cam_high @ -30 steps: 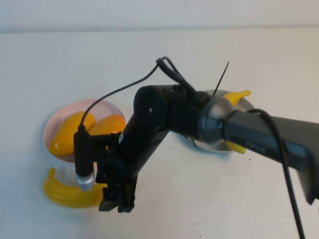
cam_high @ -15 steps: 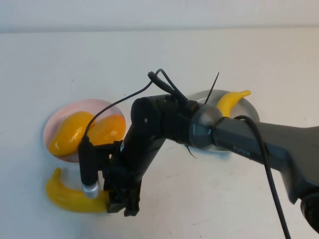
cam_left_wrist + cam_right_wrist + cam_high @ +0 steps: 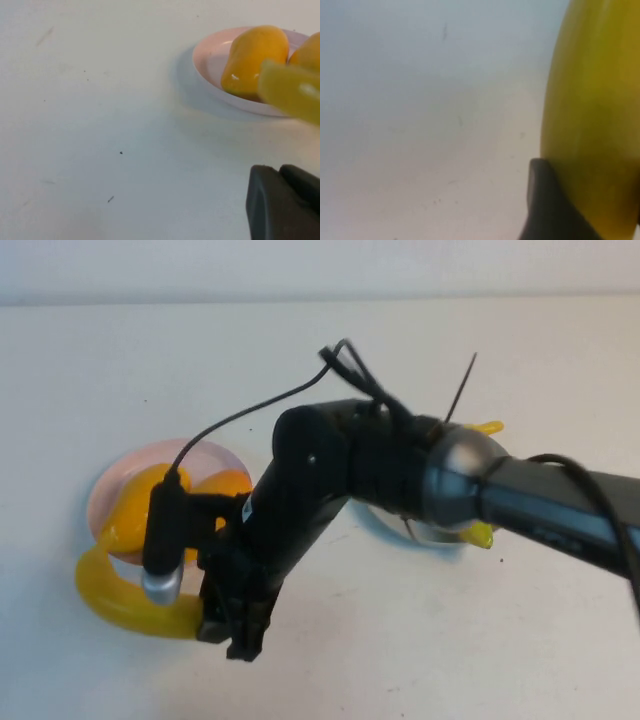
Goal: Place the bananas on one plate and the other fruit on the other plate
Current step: Put another type of fruit in the right plate
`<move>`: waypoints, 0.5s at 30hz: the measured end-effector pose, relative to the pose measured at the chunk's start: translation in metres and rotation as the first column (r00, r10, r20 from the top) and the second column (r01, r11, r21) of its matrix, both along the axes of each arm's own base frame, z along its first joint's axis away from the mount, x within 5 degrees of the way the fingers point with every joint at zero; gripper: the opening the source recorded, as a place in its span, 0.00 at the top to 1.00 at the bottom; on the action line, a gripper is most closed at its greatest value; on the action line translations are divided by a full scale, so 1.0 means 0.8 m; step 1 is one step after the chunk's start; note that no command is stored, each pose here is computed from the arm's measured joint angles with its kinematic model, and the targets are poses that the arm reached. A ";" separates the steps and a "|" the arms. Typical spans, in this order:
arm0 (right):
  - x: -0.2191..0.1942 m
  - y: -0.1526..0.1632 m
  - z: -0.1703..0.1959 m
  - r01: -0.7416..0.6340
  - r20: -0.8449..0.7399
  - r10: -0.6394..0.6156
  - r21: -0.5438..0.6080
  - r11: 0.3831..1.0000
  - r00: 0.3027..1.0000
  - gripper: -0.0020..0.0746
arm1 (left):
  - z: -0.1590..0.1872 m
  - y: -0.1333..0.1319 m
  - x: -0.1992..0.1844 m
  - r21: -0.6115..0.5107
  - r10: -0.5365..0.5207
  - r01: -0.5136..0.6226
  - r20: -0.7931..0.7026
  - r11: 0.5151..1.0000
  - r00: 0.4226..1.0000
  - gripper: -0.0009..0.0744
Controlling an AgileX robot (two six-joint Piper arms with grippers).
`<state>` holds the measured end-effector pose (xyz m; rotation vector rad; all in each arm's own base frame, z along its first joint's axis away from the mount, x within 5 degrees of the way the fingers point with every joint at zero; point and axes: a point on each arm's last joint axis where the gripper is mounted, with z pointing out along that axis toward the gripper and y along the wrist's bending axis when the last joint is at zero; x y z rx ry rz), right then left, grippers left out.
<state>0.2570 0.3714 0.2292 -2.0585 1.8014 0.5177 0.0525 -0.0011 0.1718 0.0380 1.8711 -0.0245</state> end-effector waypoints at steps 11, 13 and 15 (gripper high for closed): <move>0.027 -0.119 0.064 0.748 -0.148 -0.734 0.073 0.660 0.662 0.59 | 0.000 0.000 0.000 0.000 0.000 0.000 0.000 1.000 1.000 0.99; 0.048 -0.138 0.054 0.828 -0.160 -0.814 0.048 0.558 0.558 0.59 | 0.000 0.000 0.000 0.000 0.000 0.000 0.000 1.000 1.000 0.99; 0.069 -0.155 0.043 0.887 -0.173 -0.872 0.026 0.461 0.458 0.59 | 0.000 0.000 0.000 0.000 0.000 0.000 0.000 1.000 1.000 0.99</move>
